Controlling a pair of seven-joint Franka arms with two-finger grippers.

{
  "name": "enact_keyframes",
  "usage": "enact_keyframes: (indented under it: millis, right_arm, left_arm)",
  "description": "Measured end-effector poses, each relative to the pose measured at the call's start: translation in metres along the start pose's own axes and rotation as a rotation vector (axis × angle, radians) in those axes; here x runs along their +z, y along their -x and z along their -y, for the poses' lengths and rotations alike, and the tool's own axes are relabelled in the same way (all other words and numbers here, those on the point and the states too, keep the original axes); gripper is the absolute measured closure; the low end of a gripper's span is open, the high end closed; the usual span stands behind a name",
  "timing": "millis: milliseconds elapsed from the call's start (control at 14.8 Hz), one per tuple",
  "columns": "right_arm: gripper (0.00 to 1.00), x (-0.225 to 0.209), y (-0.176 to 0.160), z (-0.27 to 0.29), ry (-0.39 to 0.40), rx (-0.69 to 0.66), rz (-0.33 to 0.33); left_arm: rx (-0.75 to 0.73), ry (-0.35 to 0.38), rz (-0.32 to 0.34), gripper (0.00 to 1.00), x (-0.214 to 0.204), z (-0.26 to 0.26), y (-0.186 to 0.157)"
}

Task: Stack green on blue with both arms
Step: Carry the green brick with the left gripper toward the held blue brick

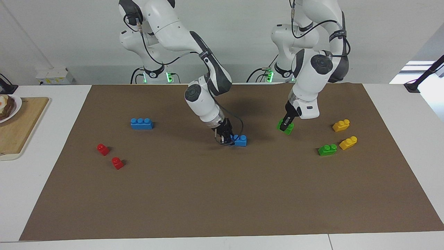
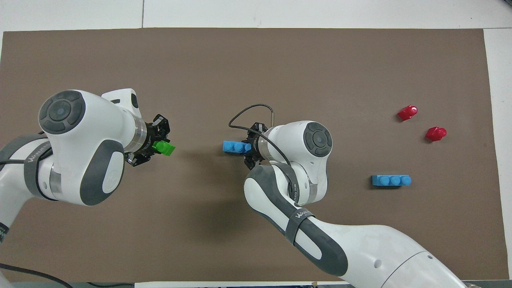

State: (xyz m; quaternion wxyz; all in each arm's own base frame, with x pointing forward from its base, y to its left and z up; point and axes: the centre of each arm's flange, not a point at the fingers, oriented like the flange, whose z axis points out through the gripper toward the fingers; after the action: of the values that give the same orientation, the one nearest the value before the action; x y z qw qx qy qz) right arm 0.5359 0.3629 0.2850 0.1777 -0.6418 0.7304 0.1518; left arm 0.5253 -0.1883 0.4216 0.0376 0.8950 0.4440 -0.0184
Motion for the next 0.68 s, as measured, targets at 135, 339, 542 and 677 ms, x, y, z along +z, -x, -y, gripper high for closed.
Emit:
enact_keyframes:
  millis: [135,339,542,677]
  right_arm:
    - [0.65,0.0,0.0,0.0,-0.001,0.0,0.0]
    - [0.65,0.0,0.0,0.0,-0.001,0.0,0.0]
    - [0.65,0.0,0.0,0.0,-0.001,0.0,0.0]
    - [0.65,0.0,0.0,0.0,-0.002,0.0,0.0]
  left_arm:
    - [-0.06,0.006,-0.002,0.66,-0.001,-0.006,0.006]
    - [-0.132,0.017,-0.004,0.66,-0.003,-0.019,0.017]
    - [-0.256,0.039,-0.003,0.66,-0.01,-0.037,0.043]
    - [-0.355,0.045,-0.004,0.66,-0.009,-0.051,0.064]
